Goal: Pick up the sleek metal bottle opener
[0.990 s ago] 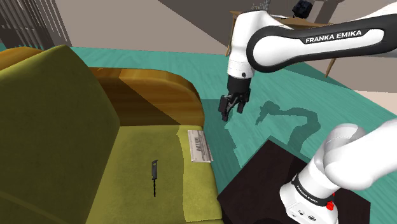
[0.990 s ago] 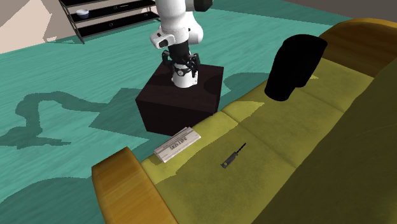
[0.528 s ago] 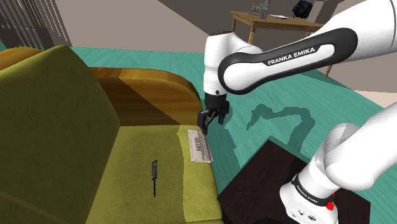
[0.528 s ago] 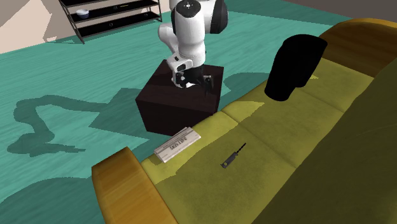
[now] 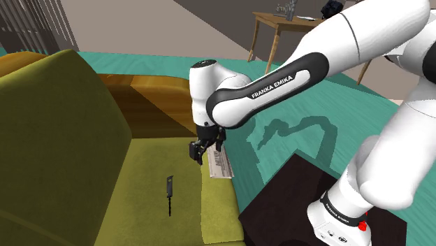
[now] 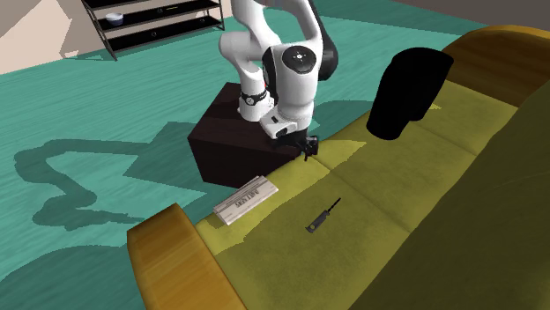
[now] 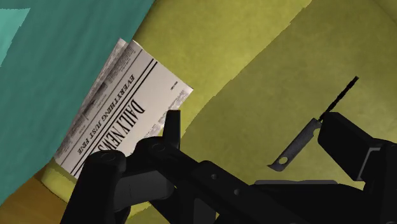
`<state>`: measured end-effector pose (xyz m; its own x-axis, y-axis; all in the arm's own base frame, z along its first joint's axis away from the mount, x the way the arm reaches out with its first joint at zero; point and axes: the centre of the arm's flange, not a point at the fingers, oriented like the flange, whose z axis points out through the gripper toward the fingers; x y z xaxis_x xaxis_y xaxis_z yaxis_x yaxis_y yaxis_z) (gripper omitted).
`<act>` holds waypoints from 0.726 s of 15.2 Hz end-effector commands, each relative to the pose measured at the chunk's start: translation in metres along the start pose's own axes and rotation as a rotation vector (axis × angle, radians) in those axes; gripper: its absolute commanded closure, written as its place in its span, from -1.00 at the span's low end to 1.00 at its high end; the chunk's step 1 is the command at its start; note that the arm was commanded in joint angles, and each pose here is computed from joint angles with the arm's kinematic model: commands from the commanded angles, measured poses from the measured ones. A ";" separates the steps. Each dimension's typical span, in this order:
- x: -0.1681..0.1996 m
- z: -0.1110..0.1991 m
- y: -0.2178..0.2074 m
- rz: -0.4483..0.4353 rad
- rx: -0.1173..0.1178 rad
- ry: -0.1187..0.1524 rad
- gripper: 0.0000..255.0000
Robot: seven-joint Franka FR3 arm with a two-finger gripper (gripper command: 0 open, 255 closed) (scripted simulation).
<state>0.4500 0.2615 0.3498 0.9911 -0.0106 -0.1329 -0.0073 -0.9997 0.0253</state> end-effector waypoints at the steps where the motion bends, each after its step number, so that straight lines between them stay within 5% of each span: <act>1: 0.013 0.014 -0.019 -0.006 -0.009 -0.002 -1.00; 11: 0.070 0.092 -0.117 -0.039 -0.058 -0.013 -1.00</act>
<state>0.5065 0.3656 0.2566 0.9889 0.0250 -0.1465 0.0358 -0.9968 0.0716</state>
